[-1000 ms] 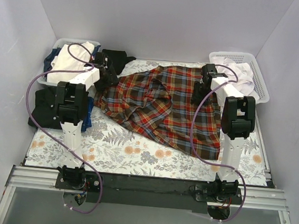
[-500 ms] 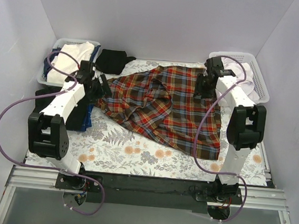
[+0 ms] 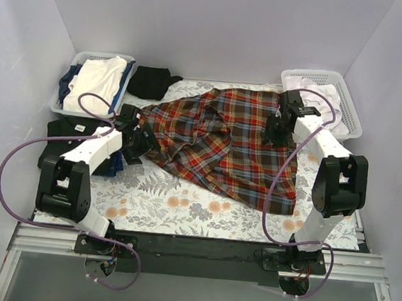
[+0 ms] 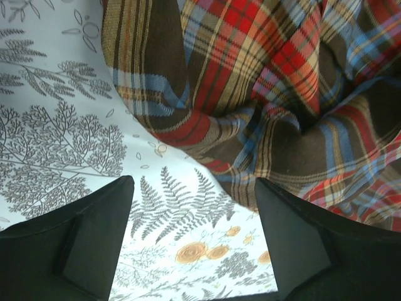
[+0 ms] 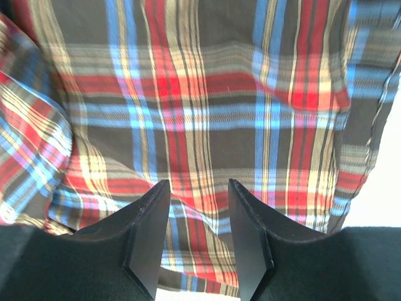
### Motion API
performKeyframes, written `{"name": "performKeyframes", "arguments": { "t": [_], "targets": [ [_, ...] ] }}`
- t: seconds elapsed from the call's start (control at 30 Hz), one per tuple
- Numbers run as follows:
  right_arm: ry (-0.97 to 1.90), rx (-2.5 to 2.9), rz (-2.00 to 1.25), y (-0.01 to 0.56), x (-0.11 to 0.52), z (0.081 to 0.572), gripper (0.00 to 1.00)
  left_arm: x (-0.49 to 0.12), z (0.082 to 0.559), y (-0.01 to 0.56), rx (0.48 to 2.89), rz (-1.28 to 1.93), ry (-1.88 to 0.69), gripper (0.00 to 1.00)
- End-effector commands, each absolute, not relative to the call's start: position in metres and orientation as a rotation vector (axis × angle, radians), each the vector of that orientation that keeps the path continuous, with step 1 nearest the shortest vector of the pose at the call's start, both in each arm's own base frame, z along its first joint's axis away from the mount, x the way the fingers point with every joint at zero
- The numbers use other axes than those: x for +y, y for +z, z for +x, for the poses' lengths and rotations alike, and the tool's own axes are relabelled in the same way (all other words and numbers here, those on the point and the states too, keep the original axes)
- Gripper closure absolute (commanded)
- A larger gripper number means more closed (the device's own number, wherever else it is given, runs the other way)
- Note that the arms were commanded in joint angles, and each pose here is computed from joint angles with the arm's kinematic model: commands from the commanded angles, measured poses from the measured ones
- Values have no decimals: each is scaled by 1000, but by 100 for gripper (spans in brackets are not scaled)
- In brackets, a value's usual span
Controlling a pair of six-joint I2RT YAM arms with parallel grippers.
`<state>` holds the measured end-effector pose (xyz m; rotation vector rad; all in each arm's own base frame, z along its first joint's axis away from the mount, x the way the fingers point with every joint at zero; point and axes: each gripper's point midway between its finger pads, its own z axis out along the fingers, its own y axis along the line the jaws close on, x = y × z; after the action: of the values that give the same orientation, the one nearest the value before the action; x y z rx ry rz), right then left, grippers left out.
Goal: Fold and stack the long sleeve shirts
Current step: Fold the shirt
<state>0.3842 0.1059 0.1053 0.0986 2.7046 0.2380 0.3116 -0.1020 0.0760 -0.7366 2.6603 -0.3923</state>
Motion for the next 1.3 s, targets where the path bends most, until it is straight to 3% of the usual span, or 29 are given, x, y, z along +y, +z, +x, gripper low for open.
{"name": "performKeyframes", "arguments": {
  "t": [0.0, 0.17, 0.33, 0.57, 0.93, 1.03, 1.1, 1.13, 1.27],
  "targets": [
    [231, 2682, 116, 118, 102, 372, 50, -99, 332, 82, 2552, -802, -382, 22],
    [201, 2689, 128, 115, 97, 363, 51, -86, 329, 65, 2558, -819, -260, 26],
    [179, 2686, 133, 115, 93, 361, 51, -79, 328, 56, 2546, -836, -211, 41],
    [154, 2669, 144, 120, 89, 359, 52, -74, 325, 46, 2530, -854, -179, 53],
    [117, 2668, 154, 121, 83, 354, 52, -67, 338, 50, 2476, -854, -141, 56],
    [100, 2668, 164, 122, 80, 352, 52, -66, 340, 45, 2485, -848, -122, 70],
    [76, 2677, 171, 121, 76, 348, 53, -66, 342, 45, 2486, -845, -118, 85],
    [68, 2676, 177, 122, 74, 346, 52, -65, 342, 46, 2484, -847, -118, 100],
    [63, 2776, 242, 107, 62, 314, 51, -63, 341, 57, 2462, -842, -113, 100]
  ]
}}
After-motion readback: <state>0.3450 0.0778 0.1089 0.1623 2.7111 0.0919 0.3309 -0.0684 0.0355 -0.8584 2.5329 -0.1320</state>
